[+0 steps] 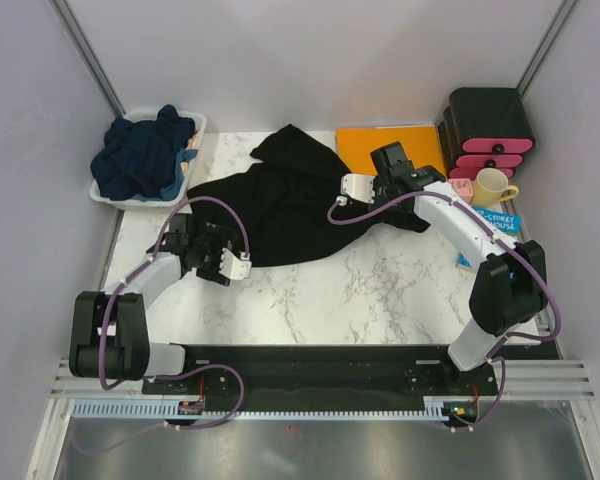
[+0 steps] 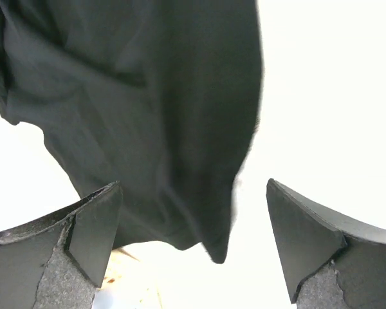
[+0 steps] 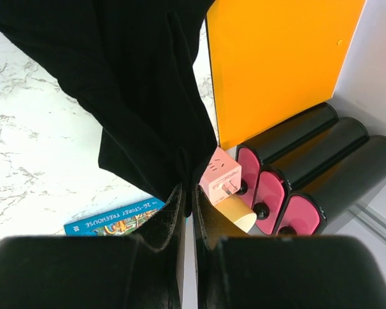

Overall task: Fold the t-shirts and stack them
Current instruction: Flatten the tshirt out

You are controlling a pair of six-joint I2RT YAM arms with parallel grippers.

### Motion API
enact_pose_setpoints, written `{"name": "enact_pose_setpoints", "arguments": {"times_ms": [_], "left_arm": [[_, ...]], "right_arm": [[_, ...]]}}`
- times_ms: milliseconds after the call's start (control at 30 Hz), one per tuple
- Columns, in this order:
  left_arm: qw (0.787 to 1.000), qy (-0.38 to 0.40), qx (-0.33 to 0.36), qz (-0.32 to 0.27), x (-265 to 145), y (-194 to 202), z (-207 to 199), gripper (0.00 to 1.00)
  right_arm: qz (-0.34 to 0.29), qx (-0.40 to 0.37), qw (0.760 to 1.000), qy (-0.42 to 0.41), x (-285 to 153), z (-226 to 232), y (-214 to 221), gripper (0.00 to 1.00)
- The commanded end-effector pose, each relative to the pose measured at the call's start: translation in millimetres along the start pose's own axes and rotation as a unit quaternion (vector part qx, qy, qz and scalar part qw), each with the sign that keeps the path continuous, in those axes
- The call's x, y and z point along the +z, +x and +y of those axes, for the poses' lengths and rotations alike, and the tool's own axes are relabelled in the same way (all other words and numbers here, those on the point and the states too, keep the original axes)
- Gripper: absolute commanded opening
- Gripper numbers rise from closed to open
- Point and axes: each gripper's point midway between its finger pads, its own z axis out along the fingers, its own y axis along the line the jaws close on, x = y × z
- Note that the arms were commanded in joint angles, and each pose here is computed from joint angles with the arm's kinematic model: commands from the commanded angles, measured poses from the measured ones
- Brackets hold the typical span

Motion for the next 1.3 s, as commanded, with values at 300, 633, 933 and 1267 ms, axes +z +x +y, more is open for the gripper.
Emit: {"name": "enact_pose_setpoints", "arguments": {"times_ms": [300,633,933,1267], "left_arm": [[0.995,-0.055,0.075,-0.018,31,3,-7,1.00],[0.999,-0.005,0.038,-0.035,34,7,21,0.02],[0.971,0.216,-0.030,-0.102,-28,-35,44,0.02],[0.923,0.382,0.028,-0.048,-3,-9,39,0.02]], "right_arm": [[-0.014,0.002,1.000,0.009,2,-14,-14,0.09],[-0.006,0.004,1.000,0.012,0,-13,-10,0.09],[-0.009,-0.012,1.000,0.007,0,-11,-10,0.08],[-0.025,-0.021,0.999,-0.005,6,-15,-21,0.08]]}}
